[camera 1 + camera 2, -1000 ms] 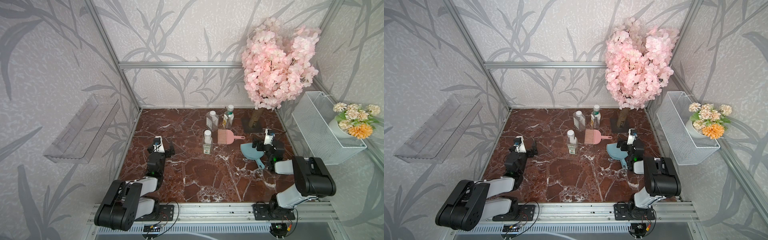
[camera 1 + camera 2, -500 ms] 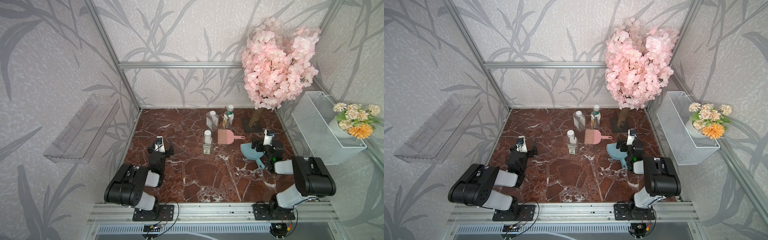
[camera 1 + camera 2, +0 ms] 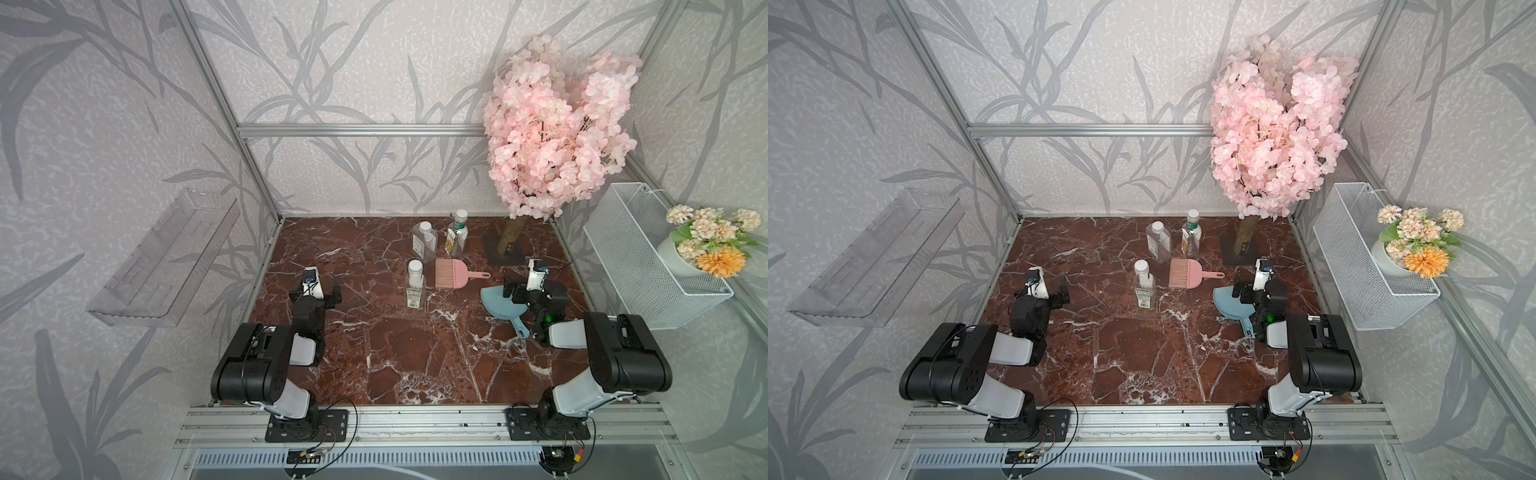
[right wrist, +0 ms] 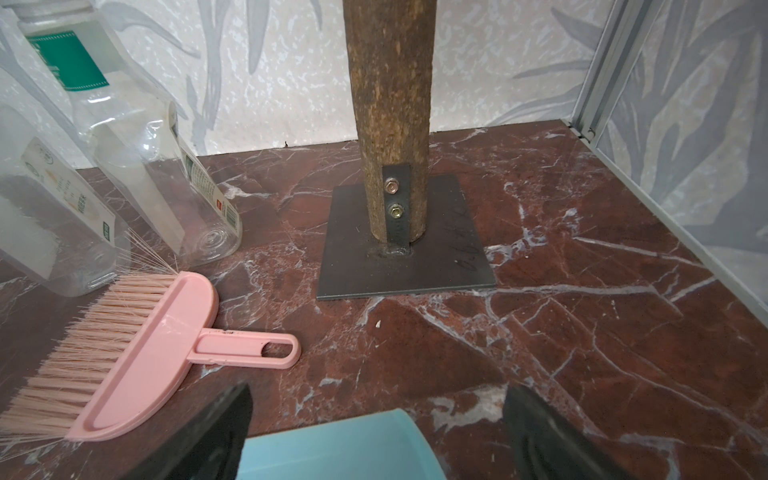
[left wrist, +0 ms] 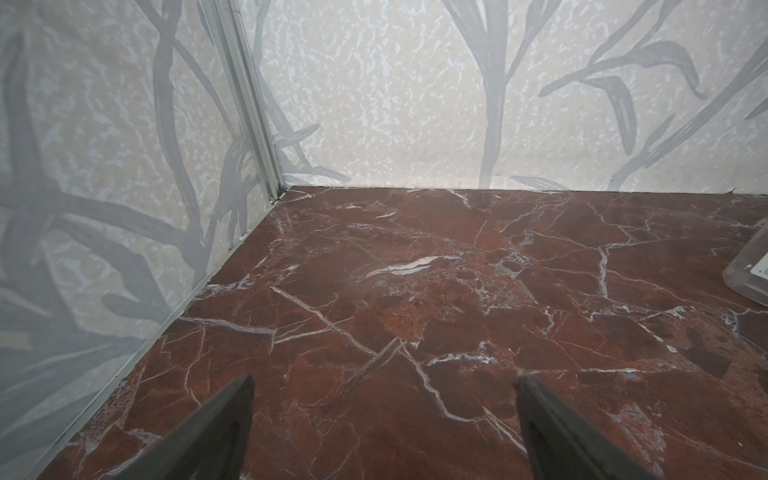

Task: Screw on the bottle caps
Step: Reset both arms

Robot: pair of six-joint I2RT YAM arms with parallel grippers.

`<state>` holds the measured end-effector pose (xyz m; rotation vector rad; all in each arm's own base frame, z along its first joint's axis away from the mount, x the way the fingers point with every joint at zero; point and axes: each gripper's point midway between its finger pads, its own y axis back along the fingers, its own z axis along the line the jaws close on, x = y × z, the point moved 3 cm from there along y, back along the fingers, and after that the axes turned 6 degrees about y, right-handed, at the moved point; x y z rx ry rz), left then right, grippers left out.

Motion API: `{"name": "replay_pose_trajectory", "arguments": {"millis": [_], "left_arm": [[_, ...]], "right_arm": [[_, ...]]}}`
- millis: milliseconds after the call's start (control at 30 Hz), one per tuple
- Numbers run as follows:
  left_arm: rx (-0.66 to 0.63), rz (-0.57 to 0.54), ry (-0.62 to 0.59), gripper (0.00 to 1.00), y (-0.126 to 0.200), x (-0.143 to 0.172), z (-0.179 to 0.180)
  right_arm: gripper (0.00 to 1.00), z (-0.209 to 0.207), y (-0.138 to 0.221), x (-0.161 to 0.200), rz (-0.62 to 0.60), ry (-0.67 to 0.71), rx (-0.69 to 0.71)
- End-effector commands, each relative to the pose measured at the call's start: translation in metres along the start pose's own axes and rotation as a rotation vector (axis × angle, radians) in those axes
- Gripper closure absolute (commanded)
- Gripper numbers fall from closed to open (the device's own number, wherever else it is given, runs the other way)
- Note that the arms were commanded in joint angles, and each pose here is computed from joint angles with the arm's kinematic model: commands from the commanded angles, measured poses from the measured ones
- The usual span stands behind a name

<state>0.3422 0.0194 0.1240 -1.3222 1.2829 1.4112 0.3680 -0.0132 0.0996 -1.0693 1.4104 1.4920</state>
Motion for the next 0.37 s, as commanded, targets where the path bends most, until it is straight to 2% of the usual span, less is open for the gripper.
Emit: {"name": "replay_pose_trajectory", "arguments": {"millis": [0,333], "left_arm": [[0.017,-0.022,0.011,0.0,-0.0026,-0.0087,-0.0034],[0.018,-0.02,0.01,0.0,-0.0027,-0.0085,-0.0033]], "right_arm": [[0.01,0.0015,0.0002,-0.0023,-0.009,0.0,-0.005],[0.01,0.0009,0.0004,-0.0024,-0.011,0.0,0.0]]}}
